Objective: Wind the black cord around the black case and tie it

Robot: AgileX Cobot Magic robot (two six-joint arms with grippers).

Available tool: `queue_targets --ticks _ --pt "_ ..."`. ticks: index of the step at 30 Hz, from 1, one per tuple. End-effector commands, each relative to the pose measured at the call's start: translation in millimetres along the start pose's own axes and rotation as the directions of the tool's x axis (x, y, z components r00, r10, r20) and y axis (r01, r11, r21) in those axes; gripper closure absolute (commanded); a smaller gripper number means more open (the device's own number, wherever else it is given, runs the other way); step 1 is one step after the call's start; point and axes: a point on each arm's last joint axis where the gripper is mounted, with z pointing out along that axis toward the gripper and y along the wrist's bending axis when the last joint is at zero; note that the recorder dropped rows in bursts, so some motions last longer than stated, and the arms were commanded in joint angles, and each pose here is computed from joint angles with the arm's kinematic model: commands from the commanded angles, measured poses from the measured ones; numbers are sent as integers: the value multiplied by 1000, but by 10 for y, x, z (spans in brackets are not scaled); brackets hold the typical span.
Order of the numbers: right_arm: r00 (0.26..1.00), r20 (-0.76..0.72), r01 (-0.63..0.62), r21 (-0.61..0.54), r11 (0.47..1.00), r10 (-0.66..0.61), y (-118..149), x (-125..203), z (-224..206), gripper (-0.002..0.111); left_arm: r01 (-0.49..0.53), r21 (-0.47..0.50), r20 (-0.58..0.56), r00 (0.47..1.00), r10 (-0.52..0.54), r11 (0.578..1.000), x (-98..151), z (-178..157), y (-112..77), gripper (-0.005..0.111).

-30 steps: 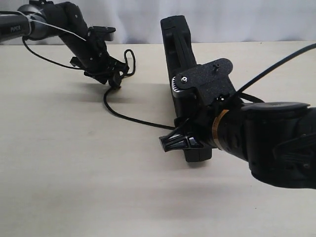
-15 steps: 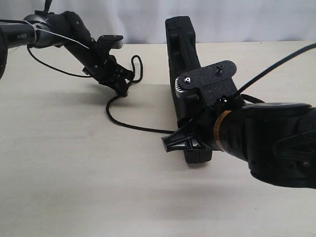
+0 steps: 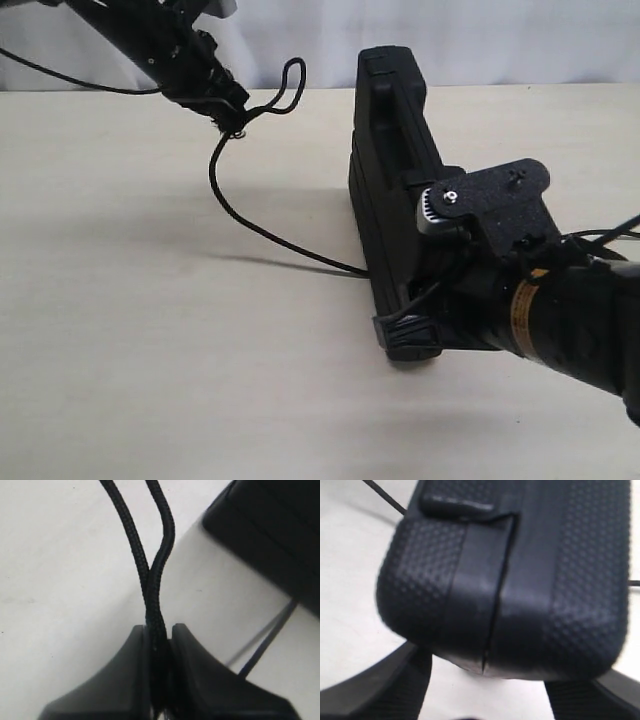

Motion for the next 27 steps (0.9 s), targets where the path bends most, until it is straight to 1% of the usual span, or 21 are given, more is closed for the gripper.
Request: queue_targets --ticks 1,5,10,13,14,15,16,17,18,19,20,21,22,24,26,27 --pt "1000 -10 -11 4 1000 12 -51 56 -21 104 -122 32 17 992 122 992 128 -173 -190 107" --pt "1000 -7 -2 11 1000 2 -60 54 -15 104 -225 78 59 974 221 971 260 -298 -379 107" --pt "1000 -1 9 22 1000 -9 -70 48 -15 104 -318 74 84 947 312 945 371 -502 -552 107" --pt "1000 6 17 38 999 -17 -85 41 -16 104 -396 91 92 917 388 914 415 -659 -673 107" --pt "1000 13 12 46 999 -13 -92 36 -16 104 -455 97 95 889 447 885 442 -715 -756 107" --pt "1000 14 15 47 999 -16 -92 34 -16 104 -487 99 90 873 480 868 461 -732 -797 107" --pt "1000 17 19 42 999 -20 -88 31 -16 104 -541 106 92 841 533 834 480 -726 -886 107" --pt "1000 17 19 42 999 -20 -88 31 -16 104 -562 113 80 827 556 819 488 -701 -927 107" --pt "1000 17 19 42 999 -20 -88 31 -16 104 -620 128 32 783 621 774 500 -648 -1029 107" --pt "1000 17 19 42 999 -20 -88 31 -16 104 -644 132 8 760 649 753 502 -623 -1071 107" --pt "1000 17 19 42 999 -20 -88 31 -16 104 -696 143 -32 707 706 704 499 -567 -1181 107" --pt "1000 17 19 42 999 -20 -88 31 -16 104 -713 144 -41 689 724 687 493 -547 -1223 107" --pt "1000 17 19 42 999 -20 -88 31 -16 104 -738 137 -46 661 749 660 468 -507 -1311 107" --pt "999 17 27 42 999 -28 -88 31 -16 104 -756 123 -49 642 765 643 444 -478 -1372 107" --pt "999 17 27 42 999 -28 -88 31 -16 104 -770 116 -64 625 778 628 443 -469 -1378 107" --pt "999 17 27 40 999 -28 -86 31 -16 104 -772 104 -63 624 779 627 434 -468 -1371 107"
